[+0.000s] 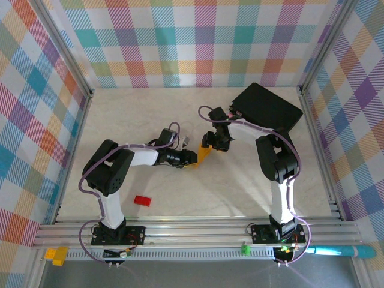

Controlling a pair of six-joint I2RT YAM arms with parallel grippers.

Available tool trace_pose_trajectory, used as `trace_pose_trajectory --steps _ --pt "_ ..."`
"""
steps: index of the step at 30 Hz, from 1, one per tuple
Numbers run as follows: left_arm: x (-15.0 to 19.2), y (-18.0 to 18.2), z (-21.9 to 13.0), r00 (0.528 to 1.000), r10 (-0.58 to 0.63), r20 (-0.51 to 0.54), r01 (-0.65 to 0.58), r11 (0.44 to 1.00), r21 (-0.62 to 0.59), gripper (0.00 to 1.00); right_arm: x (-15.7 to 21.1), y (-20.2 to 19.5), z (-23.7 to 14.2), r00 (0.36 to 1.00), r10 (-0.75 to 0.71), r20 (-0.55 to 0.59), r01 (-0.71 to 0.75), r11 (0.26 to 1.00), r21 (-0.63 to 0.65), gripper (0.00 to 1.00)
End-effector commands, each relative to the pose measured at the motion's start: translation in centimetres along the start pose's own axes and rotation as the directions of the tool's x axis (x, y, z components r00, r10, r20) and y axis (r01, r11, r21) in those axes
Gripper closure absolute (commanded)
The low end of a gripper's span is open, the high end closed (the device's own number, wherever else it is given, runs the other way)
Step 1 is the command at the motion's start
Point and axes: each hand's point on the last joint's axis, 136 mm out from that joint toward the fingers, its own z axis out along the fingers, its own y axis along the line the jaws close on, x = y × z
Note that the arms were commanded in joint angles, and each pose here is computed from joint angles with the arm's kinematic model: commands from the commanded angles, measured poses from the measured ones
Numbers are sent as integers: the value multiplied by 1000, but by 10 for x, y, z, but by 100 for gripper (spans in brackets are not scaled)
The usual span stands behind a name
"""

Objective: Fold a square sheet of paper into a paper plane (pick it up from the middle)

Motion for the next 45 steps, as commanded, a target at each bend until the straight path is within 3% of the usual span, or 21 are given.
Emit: trace_pose_trajectory --steps 1,17,29,33,40,45 --pt "-4 -15 -2 999 49 3 -49 999 -10 65 40 -36 41 989 48 -141 -30 992 122 37" --pt "8 24 13 999 -18 -39 12 988 -156 78 46 -42 45 986 60 -155 -37 989 143 39" --pt "26 49 20 994 -69 -83 49 972 -230 81 52 -46 45 984 70 -163 -46 988 147 41" --pt "31 55 20 993 -62 -104 31 961 -275 81 36 -29 23 993 58 -105 -49 996 80 40" --pt "36 63 22 990 -51 -135 2 941 -338 82 5 0 -51 998 29 61 -24 996 -84 35" --pt "38 66 23 988 -44 -148 -12 934 -358 82 12 18 -70 998 6 69 8 981 -192 36"
